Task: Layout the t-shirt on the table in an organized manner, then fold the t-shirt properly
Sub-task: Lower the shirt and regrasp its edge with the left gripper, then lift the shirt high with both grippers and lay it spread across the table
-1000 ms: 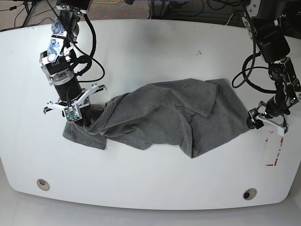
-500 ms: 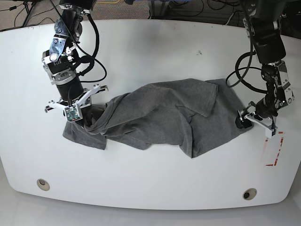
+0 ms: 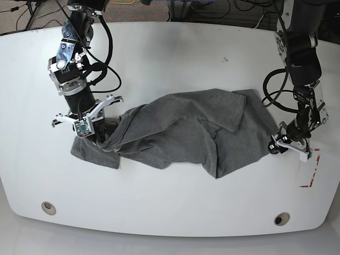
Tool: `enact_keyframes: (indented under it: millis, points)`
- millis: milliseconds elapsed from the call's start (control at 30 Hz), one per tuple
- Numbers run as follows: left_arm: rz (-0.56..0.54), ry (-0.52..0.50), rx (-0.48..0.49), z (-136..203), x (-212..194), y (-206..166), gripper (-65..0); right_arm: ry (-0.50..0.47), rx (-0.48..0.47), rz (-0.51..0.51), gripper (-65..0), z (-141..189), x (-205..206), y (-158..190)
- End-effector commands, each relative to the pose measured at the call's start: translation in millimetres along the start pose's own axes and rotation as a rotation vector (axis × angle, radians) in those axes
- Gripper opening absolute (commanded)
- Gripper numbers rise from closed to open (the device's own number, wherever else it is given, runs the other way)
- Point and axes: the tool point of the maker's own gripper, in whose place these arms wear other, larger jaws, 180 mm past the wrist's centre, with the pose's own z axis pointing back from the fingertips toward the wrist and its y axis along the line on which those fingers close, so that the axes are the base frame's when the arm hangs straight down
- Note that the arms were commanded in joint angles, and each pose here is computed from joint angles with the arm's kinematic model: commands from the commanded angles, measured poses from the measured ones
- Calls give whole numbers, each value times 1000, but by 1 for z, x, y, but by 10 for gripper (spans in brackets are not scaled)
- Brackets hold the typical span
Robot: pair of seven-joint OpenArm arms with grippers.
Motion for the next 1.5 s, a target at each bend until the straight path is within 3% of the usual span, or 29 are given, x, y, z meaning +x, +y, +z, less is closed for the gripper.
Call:
enact_keyframes:
  millis: [0, 167, 233, 567, 1000, 1267, 1467]
  points:
    - [-27, 39, 8, -3, 0, -5, -478, -63, -8, 4, -614, 1, 17, -4]
    - [-61, 52, 1, -5, -1, -11, -633, -63, -8, 4, -614, 1, 17, -4]
    - [-61, 52, 1, -5, -1, -11, -650, -63, -8, 4, -614, 1, 17, -4]
    - [-127, -47, -21, 11, 28, -26, -650, -63, -8, 4, -614, 1, 17, -4]
    - [-179, -227, -12, 72, 86, -30, -650, -58, -11, 13, -614, 2, 16, -5]
    - [-276, -373, -4, 119, 141, -50, -650, 5, -109, 131, -610, -17, 31, -33]
    - [-336, -493, -17, 155, 191, -76, -650, -60, -156, 160, -609, -34, 67, -55]
